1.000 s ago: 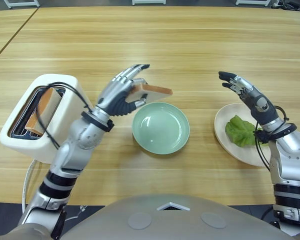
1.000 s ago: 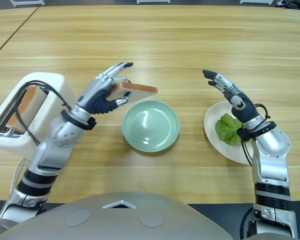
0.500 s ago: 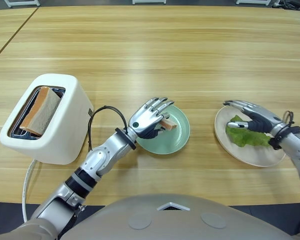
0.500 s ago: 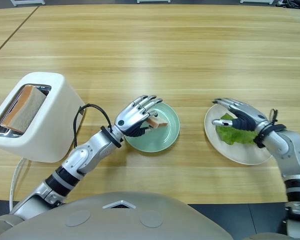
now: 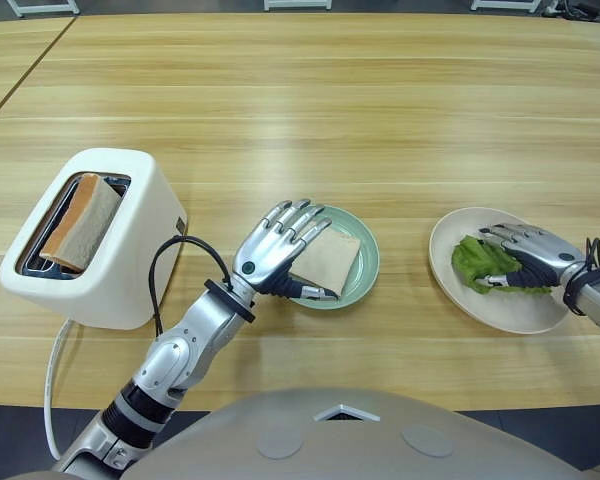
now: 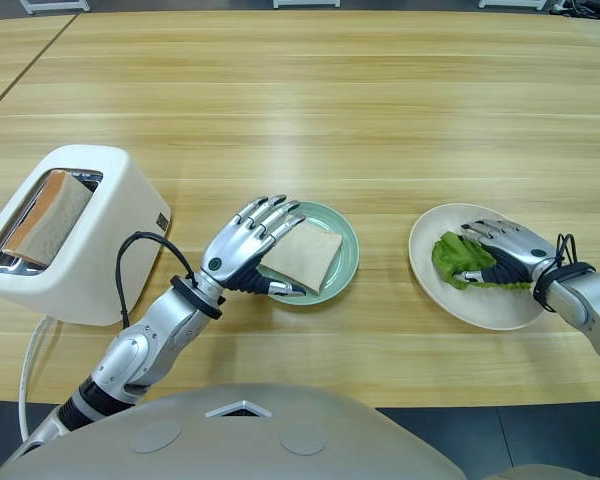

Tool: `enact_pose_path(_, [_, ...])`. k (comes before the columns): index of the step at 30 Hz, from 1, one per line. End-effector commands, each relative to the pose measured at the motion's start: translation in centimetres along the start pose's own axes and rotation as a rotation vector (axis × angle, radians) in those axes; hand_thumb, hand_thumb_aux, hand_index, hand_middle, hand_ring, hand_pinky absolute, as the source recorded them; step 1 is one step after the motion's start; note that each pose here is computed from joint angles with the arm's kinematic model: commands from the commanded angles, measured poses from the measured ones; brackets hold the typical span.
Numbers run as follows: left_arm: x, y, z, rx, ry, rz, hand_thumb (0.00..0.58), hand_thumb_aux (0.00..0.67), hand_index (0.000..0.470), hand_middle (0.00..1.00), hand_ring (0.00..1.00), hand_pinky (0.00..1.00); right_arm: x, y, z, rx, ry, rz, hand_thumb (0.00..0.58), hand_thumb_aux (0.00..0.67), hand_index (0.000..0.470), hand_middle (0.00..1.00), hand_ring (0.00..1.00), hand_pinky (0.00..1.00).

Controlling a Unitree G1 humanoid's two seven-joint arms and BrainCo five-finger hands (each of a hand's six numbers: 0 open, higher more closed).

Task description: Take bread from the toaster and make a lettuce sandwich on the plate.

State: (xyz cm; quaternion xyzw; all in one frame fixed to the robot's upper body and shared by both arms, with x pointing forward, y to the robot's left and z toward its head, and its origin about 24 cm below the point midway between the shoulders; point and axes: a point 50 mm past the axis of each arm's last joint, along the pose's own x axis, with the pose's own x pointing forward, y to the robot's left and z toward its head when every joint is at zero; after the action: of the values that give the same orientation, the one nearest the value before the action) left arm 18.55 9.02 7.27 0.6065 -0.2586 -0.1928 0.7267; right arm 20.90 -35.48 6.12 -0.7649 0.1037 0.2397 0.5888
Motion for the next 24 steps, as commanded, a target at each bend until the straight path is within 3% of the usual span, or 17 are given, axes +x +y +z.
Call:
enact_pose_path(1, [-0.8,1.2,-0.4,-0.077,0.037,0.036,0.1,0.06,0.042,0.0,0.0,0.0,0.5,0.4,0.5,-0.004,-0.025,0.025,0.58,0.67,0.47,0.0,0.0,0.0])
enact_pose_path(9, [-1.7,2.1,-1.1,-0.124,0.076,0.062,0.128,0.079,0.055,0.0,0.0,0.0,0.7,-2.0,1.9,0.126,-0.127,-0.186,0.58,0.67,0.47,0.0,0.0,0.0])
enact_pose_path(14, [-2.3,2.6,-1.8,-0.151,0.123,0.086,0.124,0.076,0.053,0.0,0.0,0.0,1.8,-7.1,5.9,0.221,-0.365,-0.314,0.58,0.67,0.47,0.0,0.0,0.0])
enact_pose_path(15, [-2.3,2.5,-1.8,-0.156,0.127,0.085,0.14,0.087,0.061,0.0,0.0,0.0,2.3,-8.0,7.4,0.241,-0.441,-0.317,0.58,0.67,0.47,0.0,0.0,0.0])
enact_pose_path(16, [-2.3,2.4,-1.7,-0.161,0.128,0.084,0.22,0.142,0.1,0.0,0.0,0.0,2.9,-8.8,8.9,0.254,-0.507,-0.311,0.58,0.67,0.47,0.0,0.0,0.0])
enact_pose_path(17, [-2.3,2.3,-1.7,-0.166,0.127,0.082,0.223,0.145,0.101,0.0,0.0,0.0,3.6,-9.4,10.4,0.271,-0.563,-0.297,0.58,0.67,0.47,0.0,0.0,0.0])
enact_pose_path(19, [-2.1,2.0,-1.6,-0.176,0.123,0.077,0.16,0.1,0.07,0.0,0.0,0.0,4.8,-10.1,12.6,0.299,-0.629,-0.264,0.58,0.67,0.47,0.0,0.0,0.0])
enact_pose_path(22, [-2.0,1.5,-1.5,-0.192,0.114,0.062,0.175,0.11,0.077,0.0,0.0,0.0,6.8,-9.8,15.4,0.324,-0.664,-0.182,0.58,0.67,0.47,0.0,0.0,0.0])
enact_pose_path(24, [-1.9,1.4,-1.4,-0.197,0.111,0.058,0.152,0.095,0.066,0.0,0.0,0.0,7.9,-9.2,16.6,0.338,-0.666,-0.143,0.58,0.67,0.47,0.0,0.0,0.0])
